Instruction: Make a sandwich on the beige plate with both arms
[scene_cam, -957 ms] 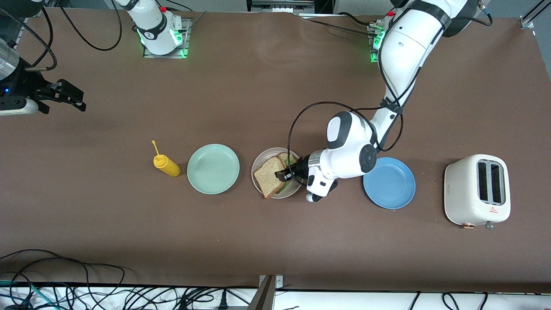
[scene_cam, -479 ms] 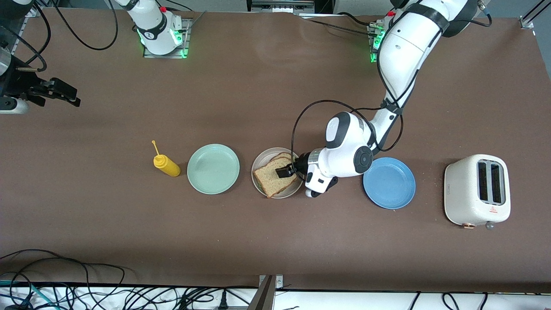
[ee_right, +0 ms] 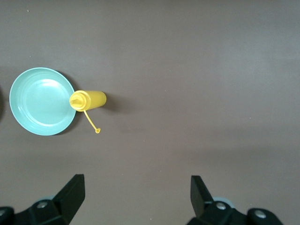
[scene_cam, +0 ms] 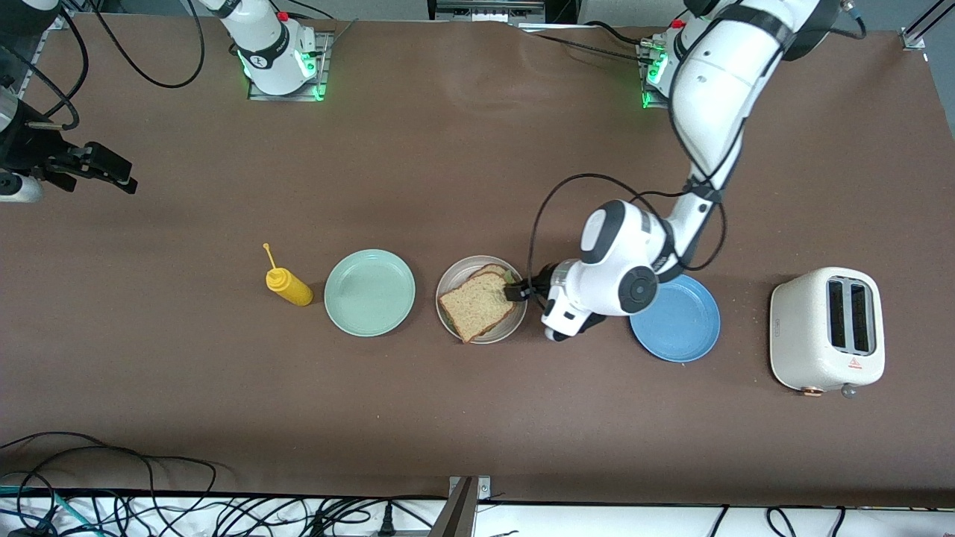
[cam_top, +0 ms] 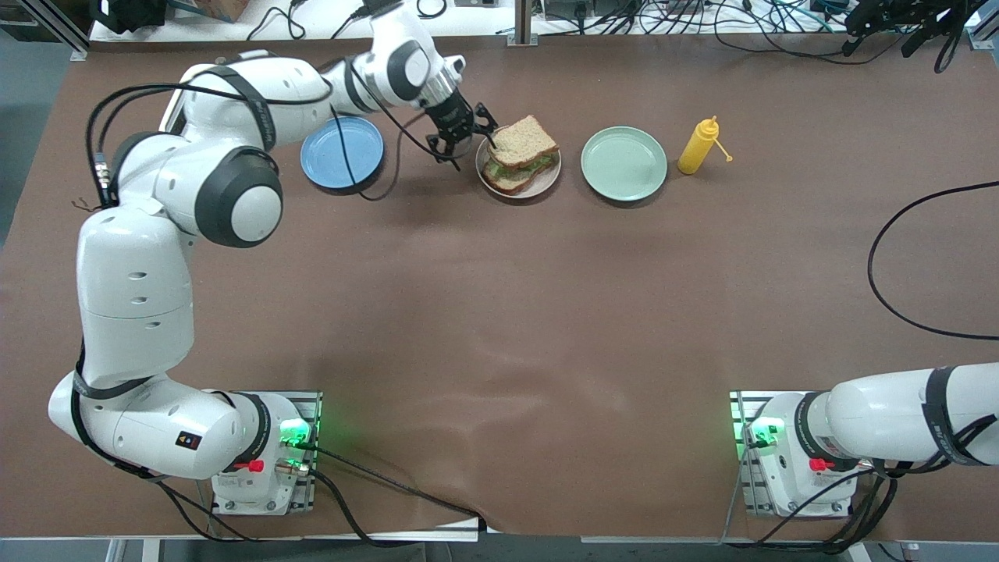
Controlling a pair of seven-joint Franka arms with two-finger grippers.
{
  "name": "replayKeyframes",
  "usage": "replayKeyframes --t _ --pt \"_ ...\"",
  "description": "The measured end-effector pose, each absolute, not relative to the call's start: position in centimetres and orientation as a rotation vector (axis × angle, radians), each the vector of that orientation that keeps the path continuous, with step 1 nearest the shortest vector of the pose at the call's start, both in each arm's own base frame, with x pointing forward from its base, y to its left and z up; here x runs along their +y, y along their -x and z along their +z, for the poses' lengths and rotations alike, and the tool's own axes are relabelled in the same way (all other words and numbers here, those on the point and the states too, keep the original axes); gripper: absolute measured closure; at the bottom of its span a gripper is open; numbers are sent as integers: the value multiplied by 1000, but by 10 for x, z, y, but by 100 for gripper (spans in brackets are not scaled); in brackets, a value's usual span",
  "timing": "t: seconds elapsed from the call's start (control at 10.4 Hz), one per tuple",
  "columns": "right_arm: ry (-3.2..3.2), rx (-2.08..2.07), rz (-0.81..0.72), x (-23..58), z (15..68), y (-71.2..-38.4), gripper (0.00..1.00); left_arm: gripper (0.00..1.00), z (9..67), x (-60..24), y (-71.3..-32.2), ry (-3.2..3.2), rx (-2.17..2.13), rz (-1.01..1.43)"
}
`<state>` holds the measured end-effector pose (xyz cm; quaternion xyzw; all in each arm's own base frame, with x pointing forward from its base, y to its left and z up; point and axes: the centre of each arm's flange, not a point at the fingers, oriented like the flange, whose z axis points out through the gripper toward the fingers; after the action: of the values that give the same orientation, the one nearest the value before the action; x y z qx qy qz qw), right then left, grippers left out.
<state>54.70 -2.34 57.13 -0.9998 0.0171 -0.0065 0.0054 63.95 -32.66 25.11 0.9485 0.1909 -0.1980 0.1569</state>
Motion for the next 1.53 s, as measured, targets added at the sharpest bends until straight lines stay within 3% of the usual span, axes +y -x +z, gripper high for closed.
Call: replayKeyframes --t 0.29,0.77,1.15,1.53 --pt "3130 76 -16 -31 568 -549 0 0 390 -260 -646 -2915 461 -408" --pt "3144 74 5 -32 570 -547 0 0 511 -149 -646 -3113 446 -81" --pt "3144 71 7 -31 570 -547 0 0 568 -31 -635 -3136 282 -31" --pt "3144 75 17 -32 567 -549 0 1 576 8 -620 -3151 188 -56"
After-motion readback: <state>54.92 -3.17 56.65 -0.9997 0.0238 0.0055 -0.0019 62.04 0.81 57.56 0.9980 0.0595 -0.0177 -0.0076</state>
